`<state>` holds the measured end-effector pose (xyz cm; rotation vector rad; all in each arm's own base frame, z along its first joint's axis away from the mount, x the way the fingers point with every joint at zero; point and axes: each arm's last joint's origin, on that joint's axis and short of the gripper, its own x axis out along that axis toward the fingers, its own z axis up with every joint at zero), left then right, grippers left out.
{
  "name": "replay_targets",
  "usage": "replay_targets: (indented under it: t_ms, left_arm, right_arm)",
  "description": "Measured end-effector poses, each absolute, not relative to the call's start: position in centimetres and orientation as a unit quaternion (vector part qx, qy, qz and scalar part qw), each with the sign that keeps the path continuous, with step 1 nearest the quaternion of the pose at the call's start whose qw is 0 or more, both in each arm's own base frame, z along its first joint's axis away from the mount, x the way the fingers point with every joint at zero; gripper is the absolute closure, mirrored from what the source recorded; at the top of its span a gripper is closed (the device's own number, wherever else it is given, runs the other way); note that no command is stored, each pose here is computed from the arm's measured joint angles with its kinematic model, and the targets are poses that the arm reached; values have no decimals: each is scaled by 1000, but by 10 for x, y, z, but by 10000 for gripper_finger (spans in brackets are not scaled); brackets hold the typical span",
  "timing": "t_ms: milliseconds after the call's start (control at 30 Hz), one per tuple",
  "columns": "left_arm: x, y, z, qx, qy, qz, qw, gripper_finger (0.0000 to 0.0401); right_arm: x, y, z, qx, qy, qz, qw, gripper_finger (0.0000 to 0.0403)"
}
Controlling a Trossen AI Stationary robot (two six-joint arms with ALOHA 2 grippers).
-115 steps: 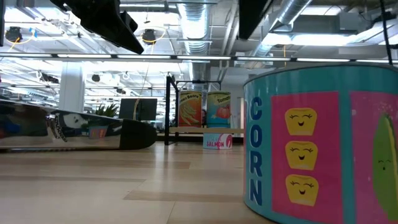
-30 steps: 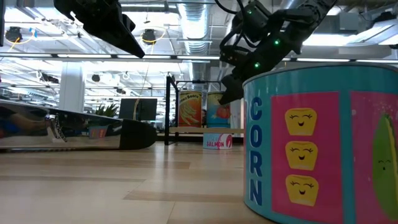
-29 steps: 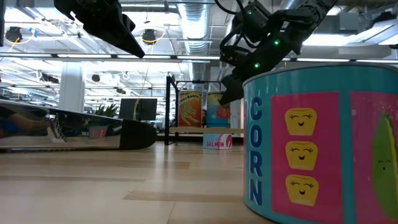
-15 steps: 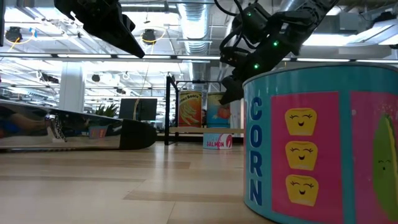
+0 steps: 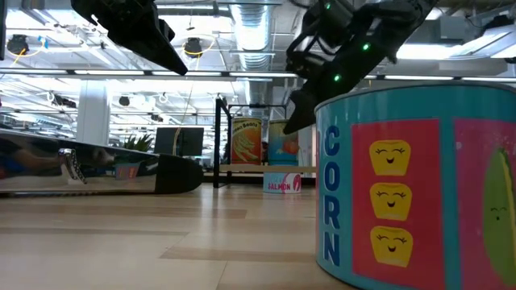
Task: Pick and place cans onto a shelf
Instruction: Put the canned black beans on the shelf
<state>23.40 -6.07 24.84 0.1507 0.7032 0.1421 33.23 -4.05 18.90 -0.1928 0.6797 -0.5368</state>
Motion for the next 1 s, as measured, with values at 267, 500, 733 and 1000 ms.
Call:
replay_targets:
  t_ms: [267,500,733,1000]
  left_arm:
    - [234,-61,248,73,344,70,933,363]
    - [234,-61,248,73,344,70,934,363]
    - [234,-61,249,72,342,70,934,363]
    - [235,-61,249,71,340,70,935,363]
  right_arm:
    - [315,26,228,-23,324,-204,924,338]
    - [290,88,252,0,296,-117,948,338]
    - [266,129,247,40,323,-76,942,338]
    - [262,147,236,102,338,-85,932,338]
